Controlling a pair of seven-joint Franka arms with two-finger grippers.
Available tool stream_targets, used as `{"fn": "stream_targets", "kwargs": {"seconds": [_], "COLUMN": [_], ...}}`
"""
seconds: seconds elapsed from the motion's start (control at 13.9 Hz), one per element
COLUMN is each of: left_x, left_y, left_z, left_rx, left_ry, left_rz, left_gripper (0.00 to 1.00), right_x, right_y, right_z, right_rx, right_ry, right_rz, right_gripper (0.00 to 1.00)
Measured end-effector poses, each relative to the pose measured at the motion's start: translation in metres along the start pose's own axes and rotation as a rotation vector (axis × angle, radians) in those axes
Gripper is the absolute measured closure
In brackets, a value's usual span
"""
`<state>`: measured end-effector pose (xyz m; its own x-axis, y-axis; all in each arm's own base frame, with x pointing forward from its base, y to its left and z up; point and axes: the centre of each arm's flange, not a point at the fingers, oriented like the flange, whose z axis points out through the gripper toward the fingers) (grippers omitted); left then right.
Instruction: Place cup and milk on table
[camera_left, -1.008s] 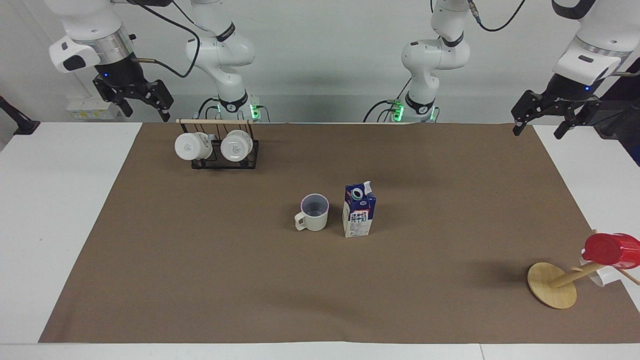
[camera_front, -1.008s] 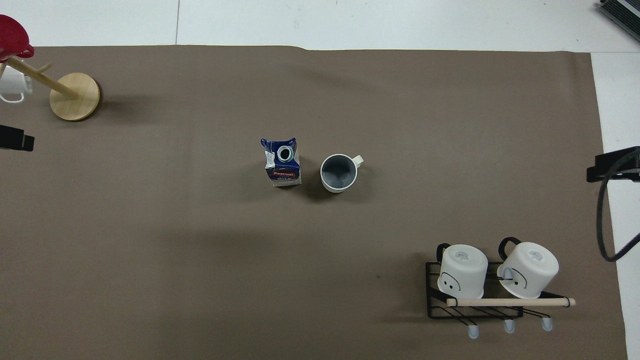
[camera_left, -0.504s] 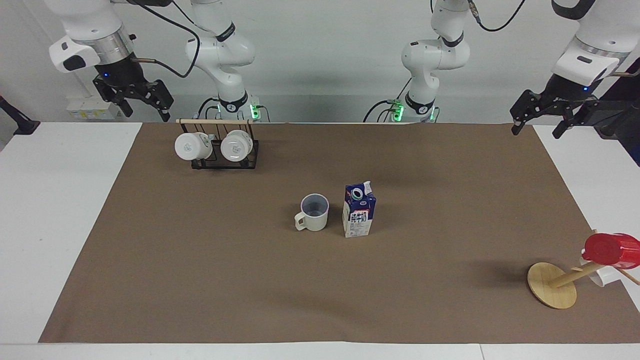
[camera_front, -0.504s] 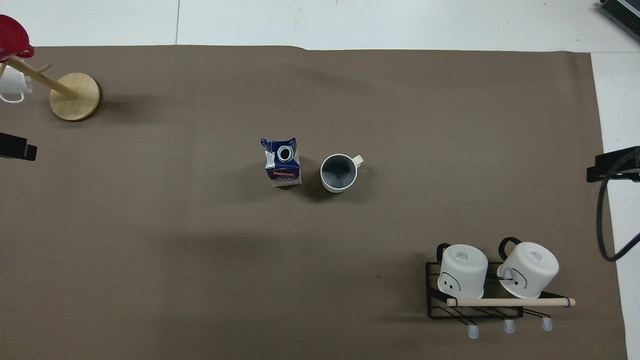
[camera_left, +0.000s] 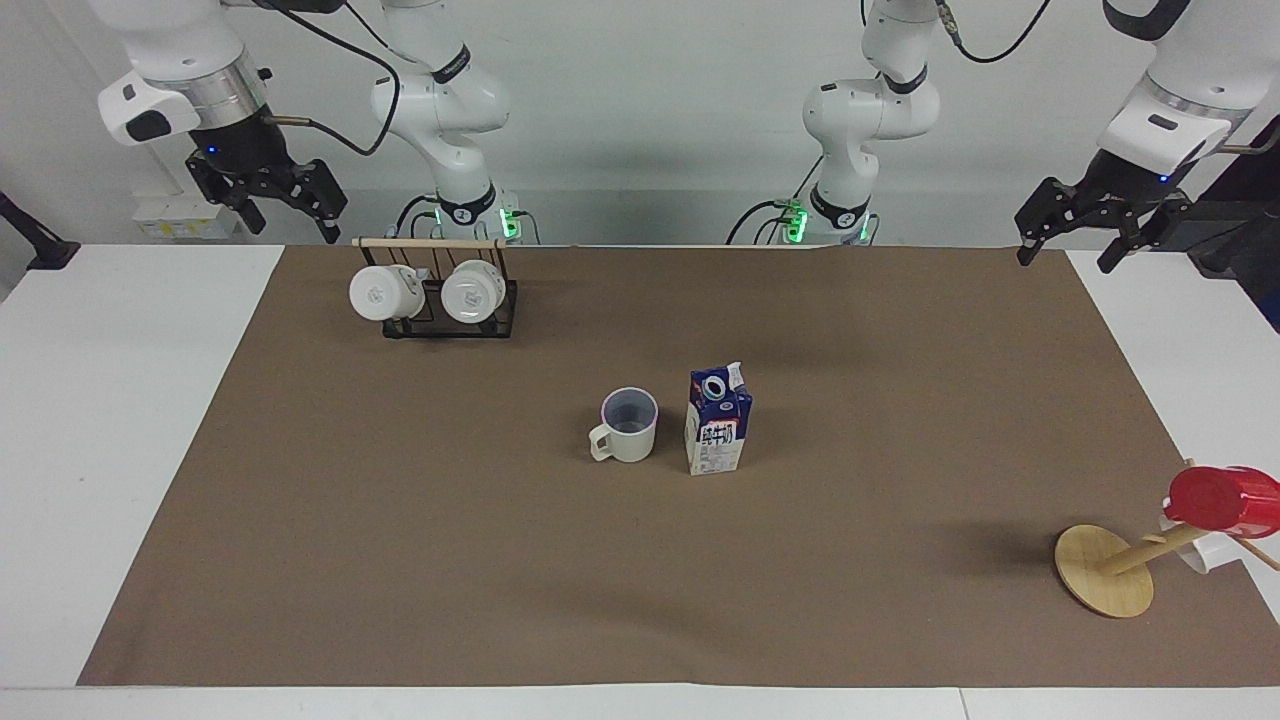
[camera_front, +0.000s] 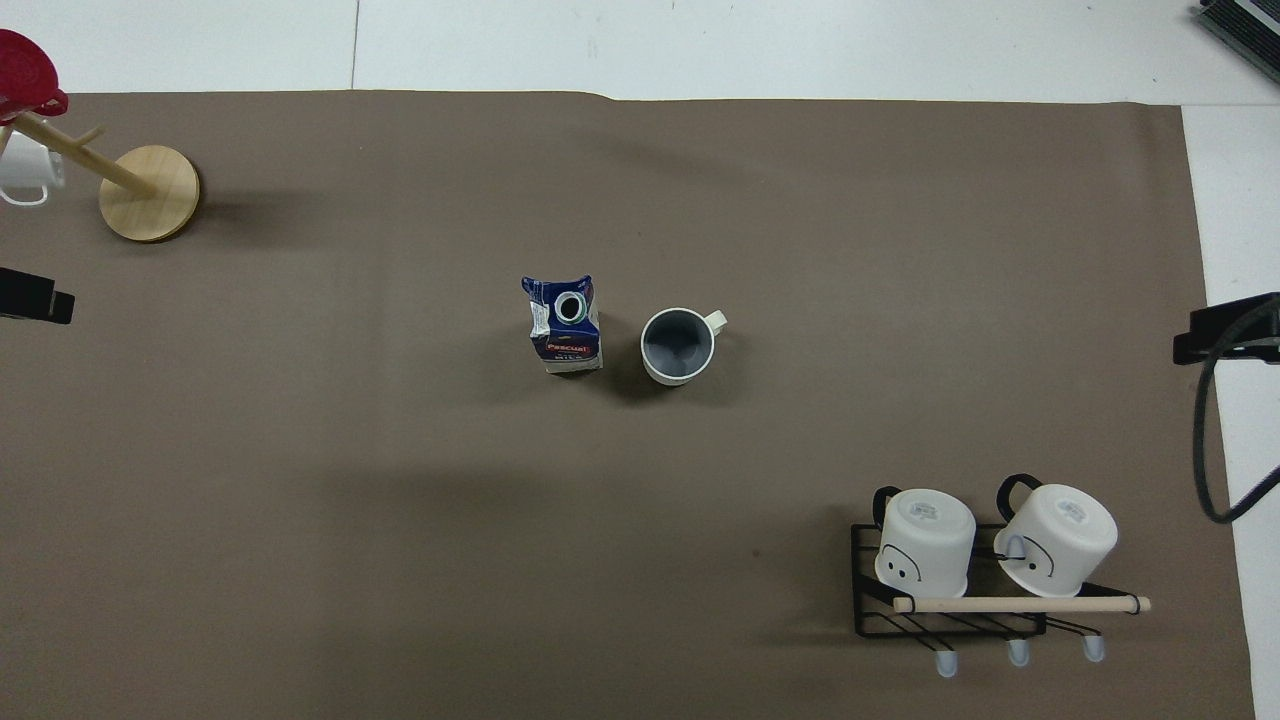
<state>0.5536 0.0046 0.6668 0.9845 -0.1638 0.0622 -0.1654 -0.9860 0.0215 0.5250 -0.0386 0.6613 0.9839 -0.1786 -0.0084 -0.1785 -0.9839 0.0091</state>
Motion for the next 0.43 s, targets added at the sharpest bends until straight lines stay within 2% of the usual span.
{"fn": "stream_targets", "kwargs": {"seconds": [0.43], "left_x": [-0.0027], "left_y": [0.0004], "left_z": [0.0015], "left_rx": [-0.003], "left_ry": [-0.019], "left_rz": [0.000], "left_gripper": [0.00], "right_x": [-0.0001], "right_y": [0.0000], "right_z": [-0.0001], "right_rx": [0.000], "right_ry": [0.000], "right_rz": [0.000], "right_gripper": [0.00]}}
